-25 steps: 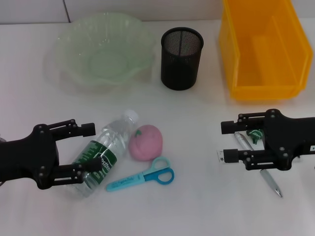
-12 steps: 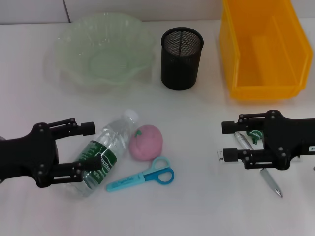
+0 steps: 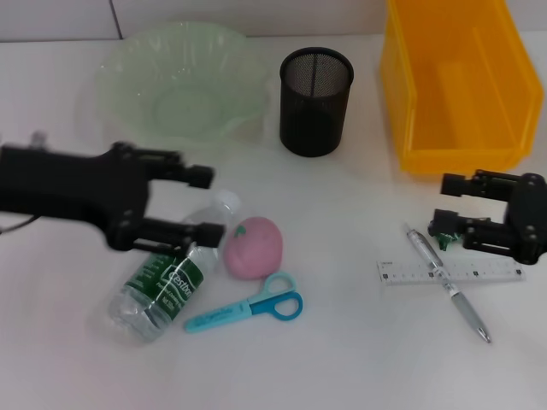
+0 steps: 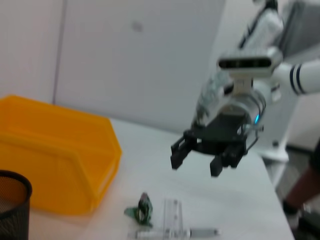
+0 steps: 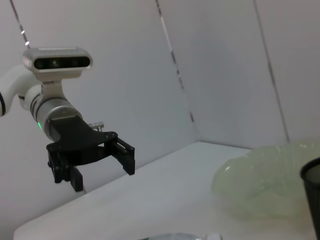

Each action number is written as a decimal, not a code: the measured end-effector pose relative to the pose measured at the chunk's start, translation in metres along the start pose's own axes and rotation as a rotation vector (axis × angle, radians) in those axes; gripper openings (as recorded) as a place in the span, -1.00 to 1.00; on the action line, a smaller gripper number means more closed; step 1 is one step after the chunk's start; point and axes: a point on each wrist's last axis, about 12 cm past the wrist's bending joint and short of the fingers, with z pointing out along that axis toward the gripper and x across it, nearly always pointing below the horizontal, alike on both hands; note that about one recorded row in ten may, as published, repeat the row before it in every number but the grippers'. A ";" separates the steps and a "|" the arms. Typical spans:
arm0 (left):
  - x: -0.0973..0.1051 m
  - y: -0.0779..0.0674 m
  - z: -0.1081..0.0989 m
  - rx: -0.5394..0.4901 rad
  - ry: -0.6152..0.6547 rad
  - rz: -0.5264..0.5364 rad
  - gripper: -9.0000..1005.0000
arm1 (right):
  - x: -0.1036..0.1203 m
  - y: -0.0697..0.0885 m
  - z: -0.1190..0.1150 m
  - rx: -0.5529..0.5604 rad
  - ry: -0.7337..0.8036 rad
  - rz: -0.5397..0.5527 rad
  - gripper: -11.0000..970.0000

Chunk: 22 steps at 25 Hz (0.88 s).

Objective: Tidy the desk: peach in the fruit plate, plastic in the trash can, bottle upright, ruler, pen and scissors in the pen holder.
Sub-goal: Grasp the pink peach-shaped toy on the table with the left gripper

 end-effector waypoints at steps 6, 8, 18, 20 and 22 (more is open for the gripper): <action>-0.053 0.026 0.057 0.015 0.283 0.062 0.37 | 0.015 0.005 -0.017 0.063 -0.023 0.054 0.33; -0.061 0.031 0.076 -0.016 0.366 0.087 0.36 | 0.020 0.007 -0.024 0.097 -0.036 0.071 0.33; -0.061 0.030 0.124 -0.048 0.574 0.241 0.31 | 0.031 0.014 -0.035 0.139 -0.052 0.110 0.33; -0.058 0.030 0.128 -0.054 0.607 0.262 0.30 | 0.032 0.014 -0.034 0.134 -0.053 0.114 0.33; -0.056 0.029 0.130 -0.057 0.624 0.271 0.29 | 0.031 0.014 -0.033 0.126 -0.052 0.115 0.33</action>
